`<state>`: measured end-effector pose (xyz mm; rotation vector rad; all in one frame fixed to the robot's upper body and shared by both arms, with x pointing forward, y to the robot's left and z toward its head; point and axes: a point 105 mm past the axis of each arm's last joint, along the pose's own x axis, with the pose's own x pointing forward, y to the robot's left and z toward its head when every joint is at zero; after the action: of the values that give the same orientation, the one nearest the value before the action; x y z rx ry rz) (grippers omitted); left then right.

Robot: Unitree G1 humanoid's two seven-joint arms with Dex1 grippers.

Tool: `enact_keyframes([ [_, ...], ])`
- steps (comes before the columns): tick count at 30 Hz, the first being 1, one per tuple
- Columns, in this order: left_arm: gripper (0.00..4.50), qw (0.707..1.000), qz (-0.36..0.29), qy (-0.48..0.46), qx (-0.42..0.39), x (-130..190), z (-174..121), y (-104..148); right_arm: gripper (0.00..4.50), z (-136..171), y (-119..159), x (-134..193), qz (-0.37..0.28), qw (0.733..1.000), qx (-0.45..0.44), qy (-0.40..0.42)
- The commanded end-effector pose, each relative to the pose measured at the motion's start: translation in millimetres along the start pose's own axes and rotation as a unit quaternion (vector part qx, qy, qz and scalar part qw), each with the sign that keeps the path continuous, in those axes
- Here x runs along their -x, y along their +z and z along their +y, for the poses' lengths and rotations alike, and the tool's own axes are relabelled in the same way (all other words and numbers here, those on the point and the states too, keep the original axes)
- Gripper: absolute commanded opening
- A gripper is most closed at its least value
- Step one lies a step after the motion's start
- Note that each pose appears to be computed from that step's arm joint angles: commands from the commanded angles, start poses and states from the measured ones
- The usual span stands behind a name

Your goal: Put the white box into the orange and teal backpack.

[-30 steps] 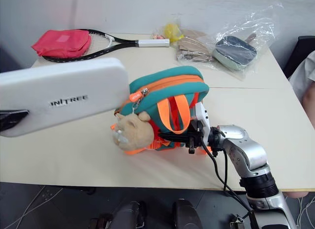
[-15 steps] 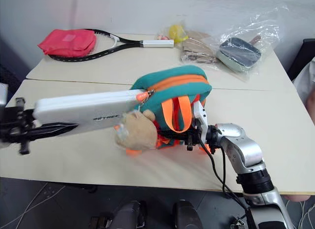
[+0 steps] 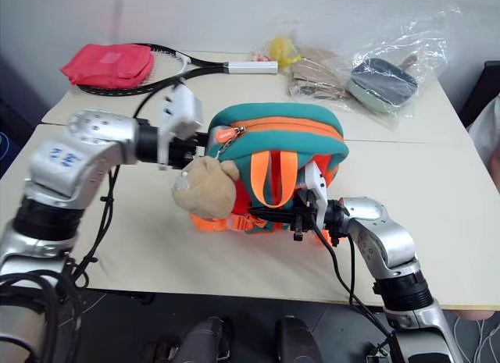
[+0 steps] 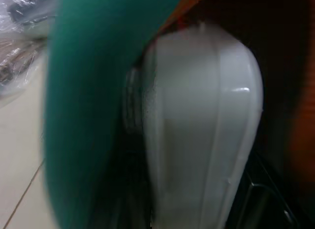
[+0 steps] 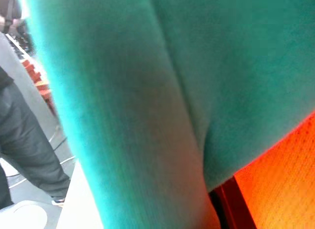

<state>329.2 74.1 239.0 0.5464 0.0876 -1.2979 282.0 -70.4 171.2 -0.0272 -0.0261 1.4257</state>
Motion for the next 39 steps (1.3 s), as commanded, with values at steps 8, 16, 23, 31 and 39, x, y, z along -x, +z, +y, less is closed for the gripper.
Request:
enact_keyframes([
  [8, 4.46, 0.999, -0.033, 0.034, 0.018, 109.8, -10.7, -15.8, 0.00, -3.4, 14.3, 4.4, -0.053, 0.998, 0.012, -0.043],
  [16, 4.46, 0.996, -0.051, -0.005, 0.078, 139.7, -66.7, -8.0, 0.00, -22.3, 32.0, 2.8, -0.104, 0.991, -0.032, -0.080],
  [23, 4.46, 0.981, -0.170, 0.091, 0.018, 94.9, -66.7, 25.7, 0.00, -22.5, 22.3, -7.0, -0.082, 0.994, -0.037, -0.059],
  [31, 4.08, 0.972, -0.188, 0.143, -0.007, 63.4, -54.1, 19.8, 0.00, -20.6, 31.6, -13.1, -0.115, 0.990, -0.056, -0.053],
  [39, 1.98, 0.971, -0.195, 0.136, -0.028, 85.2, -44.6, 26.2, 0.00, -22.4, 30.4, -12.5, -0.118, 0.990, -0.050, -0.065],
])
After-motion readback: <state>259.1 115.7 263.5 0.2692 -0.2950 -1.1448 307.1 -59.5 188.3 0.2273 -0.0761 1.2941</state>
